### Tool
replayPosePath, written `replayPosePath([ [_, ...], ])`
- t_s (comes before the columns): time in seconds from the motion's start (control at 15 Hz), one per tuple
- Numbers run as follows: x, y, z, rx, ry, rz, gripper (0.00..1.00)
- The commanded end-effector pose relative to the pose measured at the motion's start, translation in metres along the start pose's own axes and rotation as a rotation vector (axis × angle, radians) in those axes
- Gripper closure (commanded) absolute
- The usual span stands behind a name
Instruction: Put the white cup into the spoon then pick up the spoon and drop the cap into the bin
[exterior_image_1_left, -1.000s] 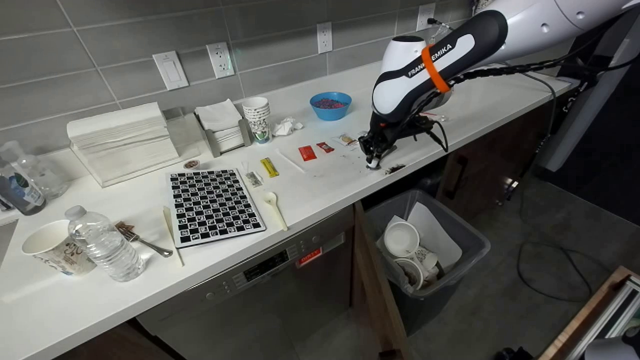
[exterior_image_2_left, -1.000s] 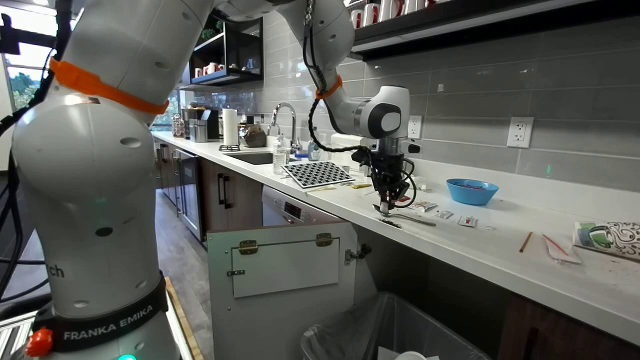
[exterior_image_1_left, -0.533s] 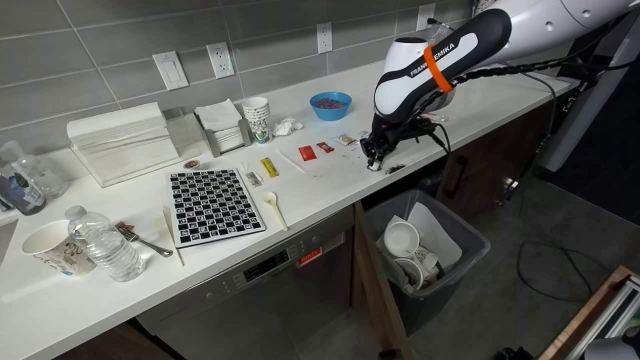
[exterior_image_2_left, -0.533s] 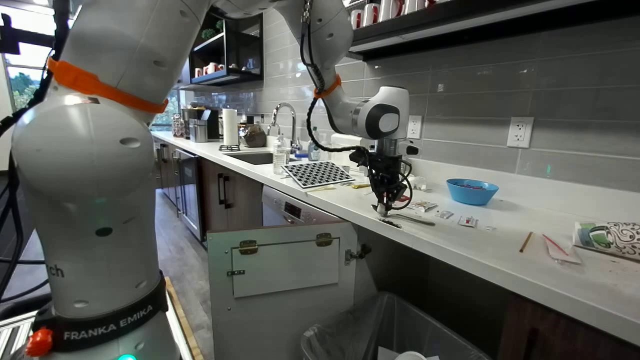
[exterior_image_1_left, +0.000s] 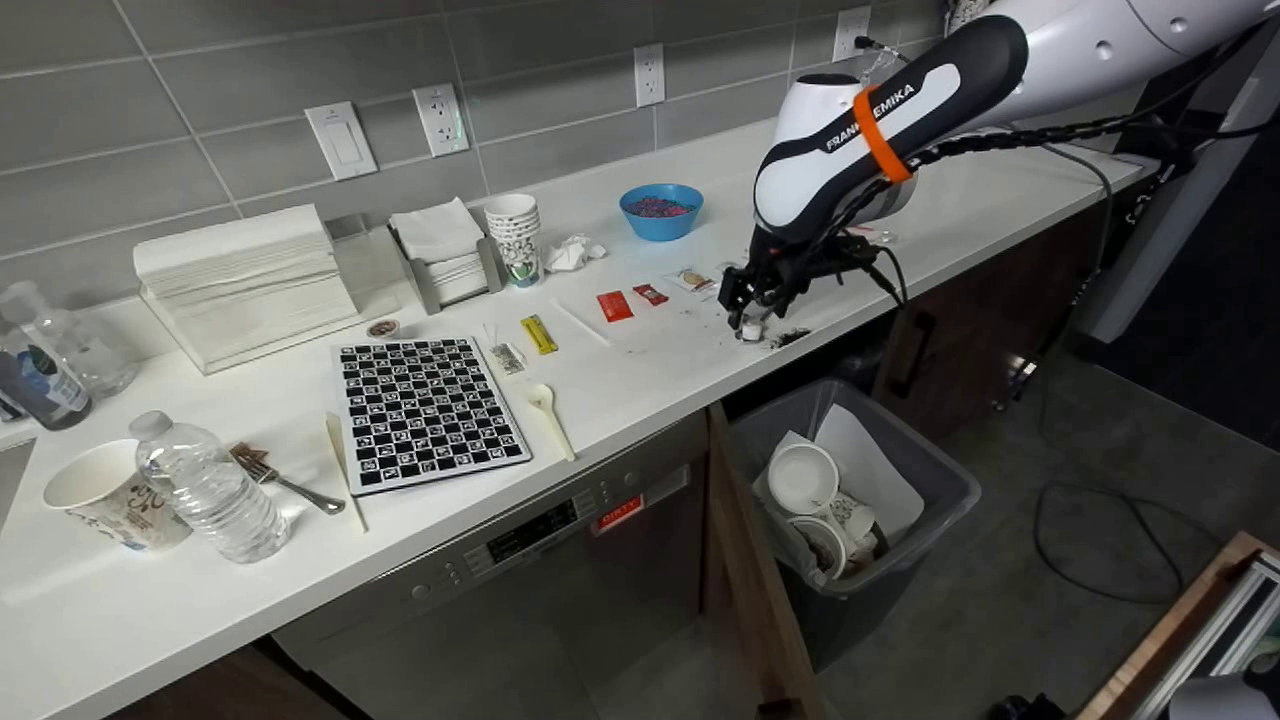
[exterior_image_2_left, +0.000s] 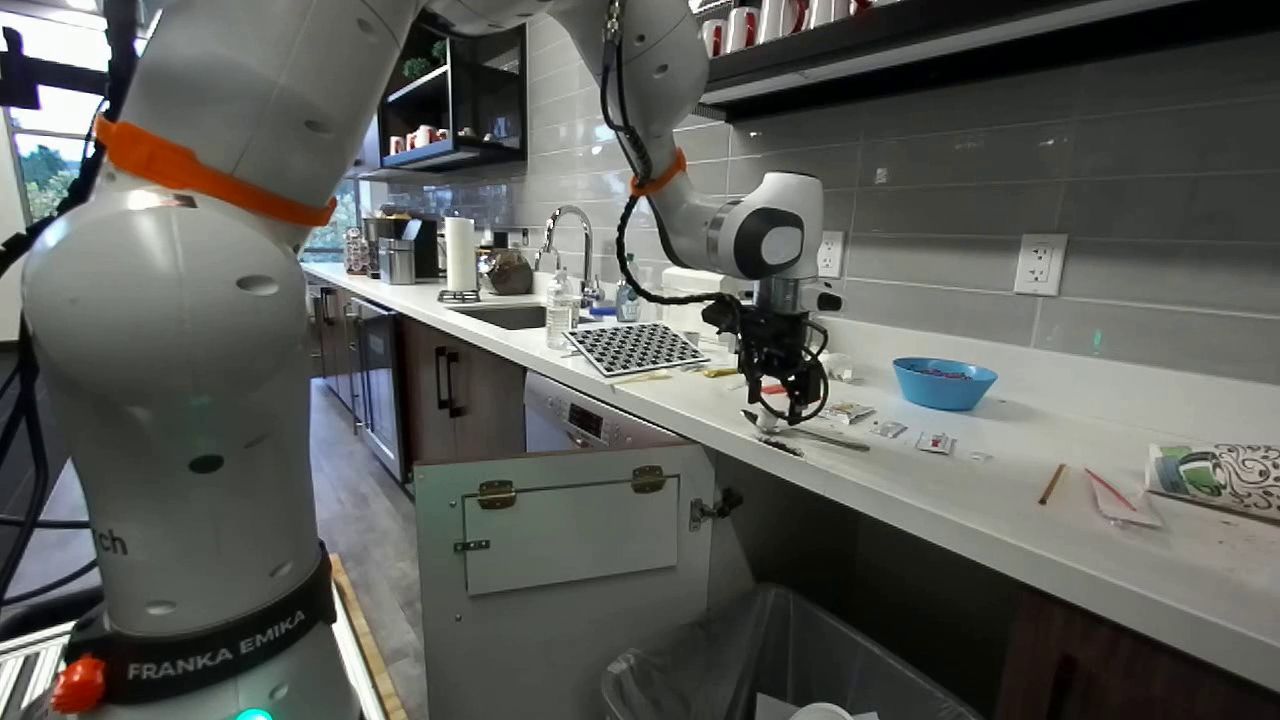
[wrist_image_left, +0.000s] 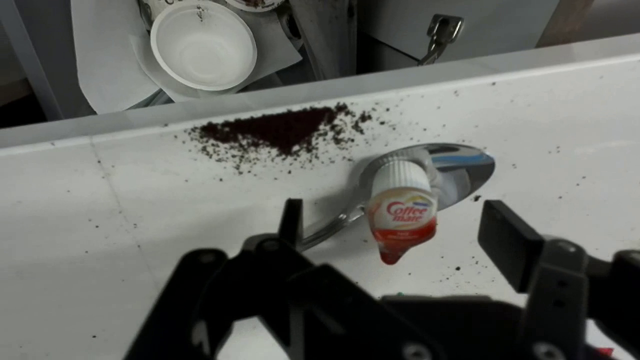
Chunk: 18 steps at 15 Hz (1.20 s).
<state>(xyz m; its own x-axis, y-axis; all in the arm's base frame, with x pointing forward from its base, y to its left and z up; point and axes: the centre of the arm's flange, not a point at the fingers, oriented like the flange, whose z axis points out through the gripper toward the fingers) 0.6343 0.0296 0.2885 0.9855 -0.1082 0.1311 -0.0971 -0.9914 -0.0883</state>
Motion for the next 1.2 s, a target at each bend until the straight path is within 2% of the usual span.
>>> replayPosePath([
  [0.0, -0.002, 0.006, -0.012, 0.003, -0.017, 0.074, 0.0],
  [0.4, 0.013, 0.016, -0.018, 0.031, -0.033, 0.258, 0.0],
  [0.47, 0.016, 0.017, -0.019, 0.032, -0.035, 0.26, 0.0],
  [0.53, 0.009, 0.015, -0.018, 0.016, -0.011, 0.209, 0.0],
  [0.8, 0.012, 0.018, -0.021, 0.02, -0.009, 0.234, 0.0],
  [0.87, 0.017, 0.021, -0.019, 0.028, -0.04, 0.275, 0.0],
  [0.93, 0.018, 0.026, -0.014, -0.002, -0.091, 0.366, 0.0],
  [1.13, 0.016, 0.039, -0.001, 0.004, -0.131, 0.511, 0.0],
])
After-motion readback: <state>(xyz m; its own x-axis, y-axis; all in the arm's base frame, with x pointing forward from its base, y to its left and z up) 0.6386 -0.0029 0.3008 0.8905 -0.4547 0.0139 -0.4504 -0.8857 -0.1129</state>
